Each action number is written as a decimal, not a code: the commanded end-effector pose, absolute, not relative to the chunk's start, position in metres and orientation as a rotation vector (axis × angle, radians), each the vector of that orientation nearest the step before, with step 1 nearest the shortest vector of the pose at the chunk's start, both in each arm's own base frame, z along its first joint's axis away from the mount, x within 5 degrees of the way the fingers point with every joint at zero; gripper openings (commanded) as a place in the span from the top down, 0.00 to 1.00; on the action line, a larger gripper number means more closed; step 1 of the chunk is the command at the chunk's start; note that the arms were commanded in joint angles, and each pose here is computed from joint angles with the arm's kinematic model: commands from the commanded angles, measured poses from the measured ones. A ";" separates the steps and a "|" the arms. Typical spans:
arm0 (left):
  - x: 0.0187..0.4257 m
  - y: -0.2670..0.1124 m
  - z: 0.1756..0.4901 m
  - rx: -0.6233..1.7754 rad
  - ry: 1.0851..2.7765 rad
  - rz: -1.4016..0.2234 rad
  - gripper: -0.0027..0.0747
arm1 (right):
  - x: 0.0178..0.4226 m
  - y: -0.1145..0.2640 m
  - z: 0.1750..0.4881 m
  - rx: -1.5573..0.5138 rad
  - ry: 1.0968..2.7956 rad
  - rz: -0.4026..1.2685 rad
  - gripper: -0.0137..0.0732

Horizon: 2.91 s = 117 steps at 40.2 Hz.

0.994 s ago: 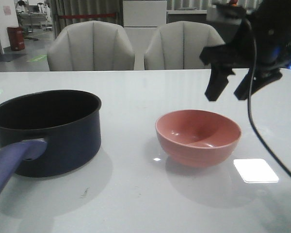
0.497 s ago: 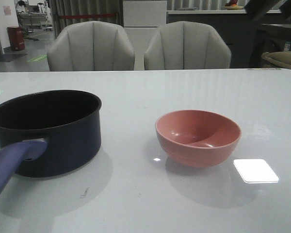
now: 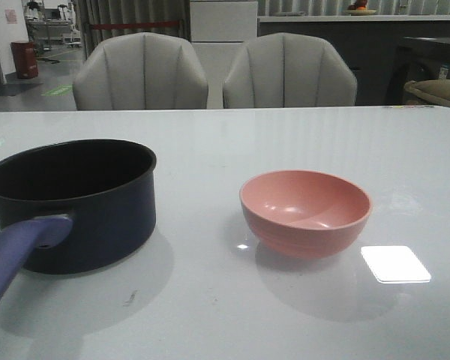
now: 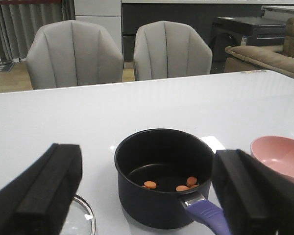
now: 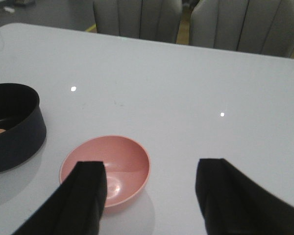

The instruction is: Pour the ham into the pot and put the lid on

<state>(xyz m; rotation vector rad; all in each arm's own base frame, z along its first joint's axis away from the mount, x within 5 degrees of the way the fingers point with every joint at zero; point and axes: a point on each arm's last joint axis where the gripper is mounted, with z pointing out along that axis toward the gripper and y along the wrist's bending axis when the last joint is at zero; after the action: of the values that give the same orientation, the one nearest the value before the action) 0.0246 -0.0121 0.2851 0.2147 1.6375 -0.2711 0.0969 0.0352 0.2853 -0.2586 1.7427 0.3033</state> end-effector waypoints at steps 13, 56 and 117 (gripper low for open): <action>0.024 -0.011 0.301 0.190 1.544 -0.285 0.21 | 0.079 0.024 0.272 -0.178 1.530 0.281 0.43; 0.148 0.000 0.338 -0.184 2.059 -0.078 0.07 | 0.079 0.024 0.270 -0.186 1.549 0.284 0.67; 0.341 0.065 0.232 -0.428 2.866 -0.020 0.07 | 0.079 0.024 0.270 -0.186 1.549 0.284 0.67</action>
<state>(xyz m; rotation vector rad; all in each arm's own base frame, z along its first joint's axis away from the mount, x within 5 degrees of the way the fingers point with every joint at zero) 0.3375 0.0649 0.2111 -0.4634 2.9465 -0.0088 0.0778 0.0264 0.2534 -0.2178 1.6491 0.2922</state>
